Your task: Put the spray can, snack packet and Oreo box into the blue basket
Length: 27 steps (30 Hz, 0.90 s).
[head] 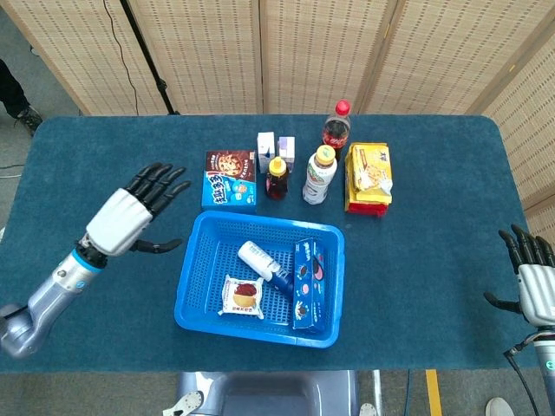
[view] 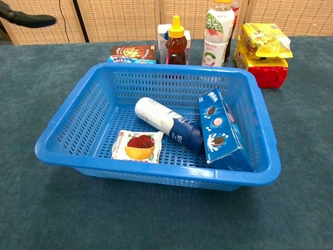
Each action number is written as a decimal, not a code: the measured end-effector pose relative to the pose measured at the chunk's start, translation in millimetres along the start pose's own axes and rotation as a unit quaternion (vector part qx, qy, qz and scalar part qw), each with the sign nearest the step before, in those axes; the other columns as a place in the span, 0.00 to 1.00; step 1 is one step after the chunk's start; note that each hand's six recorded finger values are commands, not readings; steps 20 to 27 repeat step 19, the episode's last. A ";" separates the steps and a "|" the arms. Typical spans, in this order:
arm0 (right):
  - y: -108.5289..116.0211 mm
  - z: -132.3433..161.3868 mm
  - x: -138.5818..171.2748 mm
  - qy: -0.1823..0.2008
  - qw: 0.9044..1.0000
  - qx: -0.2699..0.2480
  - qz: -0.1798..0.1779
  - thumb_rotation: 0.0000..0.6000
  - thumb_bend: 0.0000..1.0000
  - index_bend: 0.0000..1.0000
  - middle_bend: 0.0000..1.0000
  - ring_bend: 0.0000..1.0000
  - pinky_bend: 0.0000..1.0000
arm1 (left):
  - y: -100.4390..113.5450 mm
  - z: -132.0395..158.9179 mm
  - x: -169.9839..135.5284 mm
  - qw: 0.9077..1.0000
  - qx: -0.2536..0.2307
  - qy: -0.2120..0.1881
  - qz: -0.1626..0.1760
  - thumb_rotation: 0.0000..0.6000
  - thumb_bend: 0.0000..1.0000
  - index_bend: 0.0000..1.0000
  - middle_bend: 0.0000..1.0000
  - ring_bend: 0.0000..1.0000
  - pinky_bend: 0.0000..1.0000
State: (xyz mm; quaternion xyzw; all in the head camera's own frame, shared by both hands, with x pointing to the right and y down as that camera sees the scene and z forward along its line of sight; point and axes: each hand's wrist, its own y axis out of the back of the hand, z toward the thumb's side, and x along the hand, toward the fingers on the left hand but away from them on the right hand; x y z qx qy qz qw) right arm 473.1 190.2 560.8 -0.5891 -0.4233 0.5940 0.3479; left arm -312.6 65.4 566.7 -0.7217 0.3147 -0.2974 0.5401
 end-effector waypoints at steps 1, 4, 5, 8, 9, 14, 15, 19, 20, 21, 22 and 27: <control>0.6 1.0 0.3 0.002 1.000 0.003 -0.002 1.00 0.00 0.00 0.00 0.00 0.00 | 0.6 -8.5 -9.9 1.000 -0.007 0.027 -0.001 0.47 0.20 0.00 0.00 0.00 0.04; 2.9 3.3 1.3 0.006 1.000 0.014 -0.013 1.00 0.00 0.00 0.00 0.00 0.00 | -2.1 -36.3 -52.1 0.991 -0.033 0.127 -0.009 0.47 0.20 0.00 0.00 0.00 0.02; 4.1 4.0 1.6 0.008 1.000 0.018 -0.018 1.00 0.00 0.00 0.00 0.00 0.00 | -4.6 -45.7 -71.6 0.985 -0.043 0.166 -0.014 0.47 0.20 0.00 0.00 0.00 0.01; 8.3 6.4 2.9 0.012 0.999 0.032 -0.037 1.00 0.00 0.00 0.00 0.00 0.00 | -11.3 -59.5 -118.2 0.967 -0.067 0.243 -0.026 0.48 0.20 0.00 0.00 0.00 0.00; 9.5 7.1 3.5 0.014 0.998 0.036 -0.043 1.00 0.00 0.00 0.00 0.00 0.00 | -12.6 -61.6 -130.7 0.962 -0.073 0.262 -0.028 0.48 0.20 0.00 0.00 0.00 0.00; 12.7 11.9 8.0 0.029 0.997 0.048 -0.058 1.00 0.00 0.00 0.00 0.00 0.00 | -14.1 -65.6 -184.3 0.938 -0.098 0.331 -0.034 0.53 0.20 0.00 0.00 0.00 0.00; 12.8 12.6 9.1 0.032 0.997 0.048 -0.057 1.00 0.00 0.00 0.00 0.00 0.00 | -13.7 -66.1 -192.2 0.934 -0.101 0.339 -0.036 0.53 0.20 0.00 0.00 0.00 0.00; 14.7 15.1 14.7 0.041 0.997 0.043 -0.056 1.00 0.00 0.00 0.00 0.00 0.00 | -9.9 -67.8 -202.6 0.932 -0.096 0.347 -0.047 0.54 0.20 0.00 0.00 0.00 0.00; 14.7 15.1 14.7 0.041 0.997 0.043 -0.056 1.00 0.00 0.00 0.00 0.00 0.00 | -9.9 -67.8 -202.6 0.932 -0.096 0.347 -0.047 0.54 0.20 0.00 0.00 0.00 0.00; 14.7 15.1 14.7 0.041 0.997 0.043 -0.056 1.00 0.00 0.00 0.00 0.00 0.00 | -9.9 -67.8 -202.6 0.932 -0.096 0.347 -0.047 0.54 0.20 0.00 0.00 0.00 0.00; 14.7 15.1 14.7 0.041 0.997 0.043 -0.056 1.00 0.00 0.00 0.00 0.00 0.00 | -9.9 -67.8 -202.6 0.932 -0.096 0.347 -0.047 0.54 0.20 0.00 0.00 0.00 0.00; 14.7 15.1 14.7 0.041 0.997 0.043 -0.056 1.00 0.00 0.00 0.00 0.00 0.00 | -9.9 -67.8 -202.6 0.932 -0.096 0.347 -0.047 0.54 0.20 0.00 0.00 0.00 0.00</control>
